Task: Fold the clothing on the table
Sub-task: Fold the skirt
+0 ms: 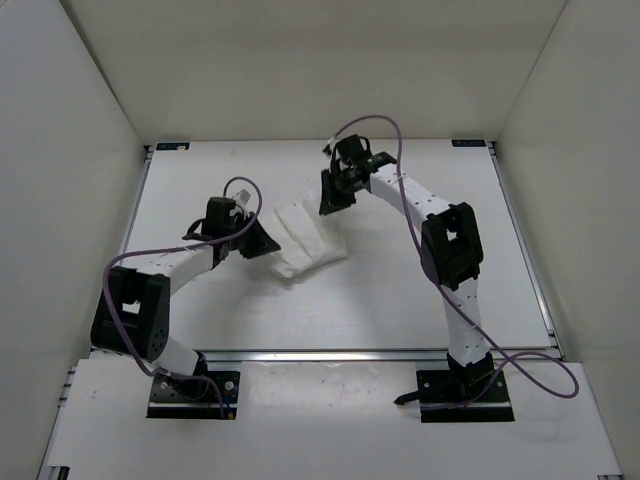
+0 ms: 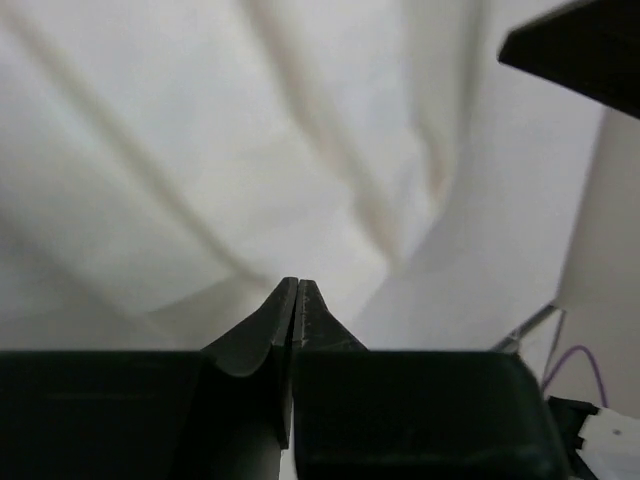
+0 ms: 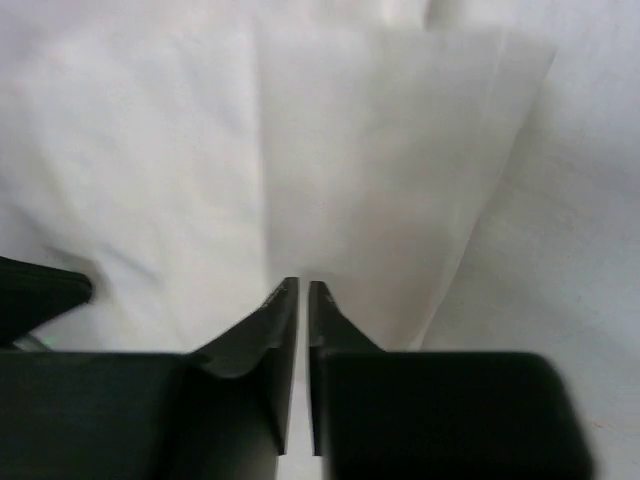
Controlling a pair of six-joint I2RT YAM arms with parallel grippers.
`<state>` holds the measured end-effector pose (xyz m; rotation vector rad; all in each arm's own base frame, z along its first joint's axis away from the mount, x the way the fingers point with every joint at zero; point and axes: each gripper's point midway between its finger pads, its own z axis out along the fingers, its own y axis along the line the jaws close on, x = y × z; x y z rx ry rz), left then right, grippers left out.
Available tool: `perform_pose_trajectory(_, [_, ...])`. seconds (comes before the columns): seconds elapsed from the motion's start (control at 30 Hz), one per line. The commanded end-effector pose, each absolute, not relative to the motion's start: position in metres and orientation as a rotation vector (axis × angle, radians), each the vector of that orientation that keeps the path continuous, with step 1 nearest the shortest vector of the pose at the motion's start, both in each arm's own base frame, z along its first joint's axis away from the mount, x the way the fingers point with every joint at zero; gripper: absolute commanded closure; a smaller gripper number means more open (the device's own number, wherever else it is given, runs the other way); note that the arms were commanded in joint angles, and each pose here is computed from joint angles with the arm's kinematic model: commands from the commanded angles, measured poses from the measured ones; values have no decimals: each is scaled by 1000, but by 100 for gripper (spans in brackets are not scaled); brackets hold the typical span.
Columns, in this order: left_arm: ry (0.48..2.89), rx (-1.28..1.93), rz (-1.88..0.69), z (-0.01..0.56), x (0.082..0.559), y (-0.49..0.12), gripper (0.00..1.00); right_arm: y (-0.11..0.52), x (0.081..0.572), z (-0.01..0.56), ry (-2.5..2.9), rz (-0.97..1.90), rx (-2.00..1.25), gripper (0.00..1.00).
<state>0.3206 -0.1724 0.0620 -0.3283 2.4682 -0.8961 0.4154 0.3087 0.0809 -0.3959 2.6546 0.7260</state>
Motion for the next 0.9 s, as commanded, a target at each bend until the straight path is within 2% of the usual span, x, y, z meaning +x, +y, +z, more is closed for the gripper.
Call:
perform_pose_trajectory(0.0, [2244,-114,-1032,153,348,-195,87,322,454,187,2383,846,-430,87])
perform_pose_trajectory(0.03, [2211,-101,-1020,169,352,-193,76,317,454,197,2387,853,-418,65])
perform_pose_trajectory(0.07, [2188,-97,-995,182,358,-187,69,312,460,213,2361,848,-407,49])
perform_pose_trajectory(0.13, [2157,-104,-925,198,361,-173,44,298,466,228,2341,786,-392,36])
perform_pose_trajectory(0.2, [2161,-103,-825,203,361,-155,22,278,467,241,2319,697,-376,27])
perform_pose_trajectory(0.37, [2198,-44,-581,199,349,-129,1,226,455,239,2360,501,-307,23])
perform_pose_trajectory(0.5, [2192,-47,-517,193,329,-110,1,186,423,231,2368,397,-279,21])
perform_pose_trajectory(0.87, [2158,-74,-492,179,278,-94,1,147,331,201,2260,616,-149,20])
